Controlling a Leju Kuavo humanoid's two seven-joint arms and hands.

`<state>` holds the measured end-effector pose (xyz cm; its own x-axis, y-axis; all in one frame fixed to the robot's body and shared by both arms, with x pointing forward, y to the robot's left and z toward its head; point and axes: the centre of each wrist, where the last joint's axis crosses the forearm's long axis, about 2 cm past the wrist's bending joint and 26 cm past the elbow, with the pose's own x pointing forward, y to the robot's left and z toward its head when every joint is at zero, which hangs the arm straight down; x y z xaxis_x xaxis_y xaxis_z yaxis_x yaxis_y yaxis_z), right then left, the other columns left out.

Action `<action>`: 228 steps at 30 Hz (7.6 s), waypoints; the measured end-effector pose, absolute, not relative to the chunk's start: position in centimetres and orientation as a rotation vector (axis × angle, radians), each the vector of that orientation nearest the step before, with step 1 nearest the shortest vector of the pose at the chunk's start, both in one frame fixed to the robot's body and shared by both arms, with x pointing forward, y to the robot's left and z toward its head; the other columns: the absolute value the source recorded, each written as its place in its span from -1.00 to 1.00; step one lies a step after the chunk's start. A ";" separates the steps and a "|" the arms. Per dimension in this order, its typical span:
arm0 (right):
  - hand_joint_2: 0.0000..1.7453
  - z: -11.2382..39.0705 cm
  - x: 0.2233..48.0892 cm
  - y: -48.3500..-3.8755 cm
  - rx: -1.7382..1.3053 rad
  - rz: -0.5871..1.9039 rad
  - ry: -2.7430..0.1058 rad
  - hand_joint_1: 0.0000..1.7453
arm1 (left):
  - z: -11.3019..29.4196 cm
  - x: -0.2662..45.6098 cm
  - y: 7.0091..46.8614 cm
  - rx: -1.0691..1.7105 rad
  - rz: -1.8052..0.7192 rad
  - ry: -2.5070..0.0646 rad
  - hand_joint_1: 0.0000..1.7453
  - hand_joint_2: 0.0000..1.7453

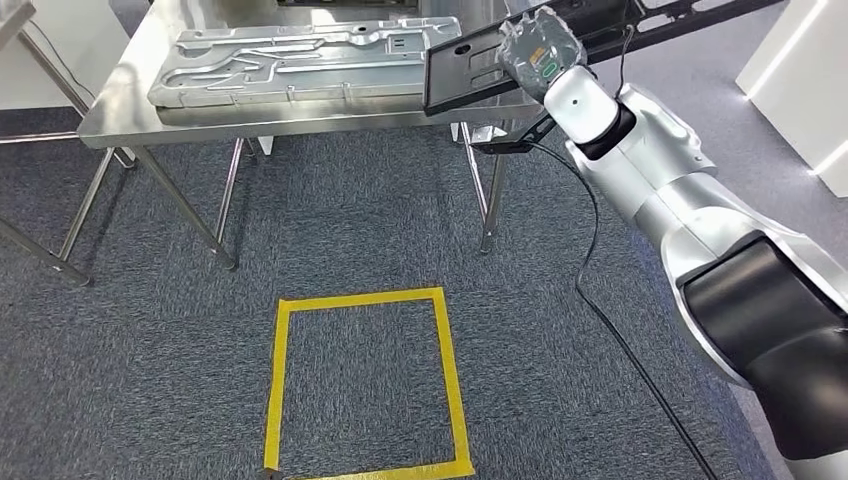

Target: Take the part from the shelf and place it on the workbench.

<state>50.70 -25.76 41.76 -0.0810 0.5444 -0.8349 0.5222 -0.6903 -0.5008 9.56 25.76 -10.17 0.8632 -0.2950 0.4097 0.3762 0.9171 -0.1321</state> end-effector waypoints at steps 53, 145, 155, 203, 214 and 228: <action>1.00 32.4 50.0 -23.5 -1.883 2.174 -1.224 1.00 | -10.3 8.7 24.8 -0.244 -0.330 -0.391 -1.00 1.00; -1.00 33.4 32.7 -1.1 -1.661 2.157 -2.464 -1.00 | -10.0 9.9 24.2 -0.198 -0.441 -0.397 -1.00 -1.00; -1.00 32.6 33.5 -2.7 -1.664 2.238 -2.366 -1.00 | -9.9 10.1 23.7 -0.231 -0.464 -0.400 -1.00 -1.00; -1.00 30.1 32.6 -2.9 -1.535 2.196 -2.309 -1.00 | -9.6 10.3 22.0 -0.271 -0.492 -0.390 -1.00 -1.00; -1.00 29.6 32.6 -3.1 -1.529 2.171 -2.308 -1.00 | -9.5 10.8 21.9 -0.273 -0.495 -0.399 -1.00 -1.00; -1.00 28.9 32.4 -2.9 -1.489 2.173 -2.303 -1.00 | -9.5 10.8 21.9 -0.272 -0.505 -0.389 -1.00 -1.00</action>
<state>32.43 -2.86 28.89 -0.5858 0.3252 -0.7423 0.7599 -0.0978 -0.6426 10.77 21.87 -9.50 0.8048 -0.4148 0.4244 0.5164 0.8420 -0.1562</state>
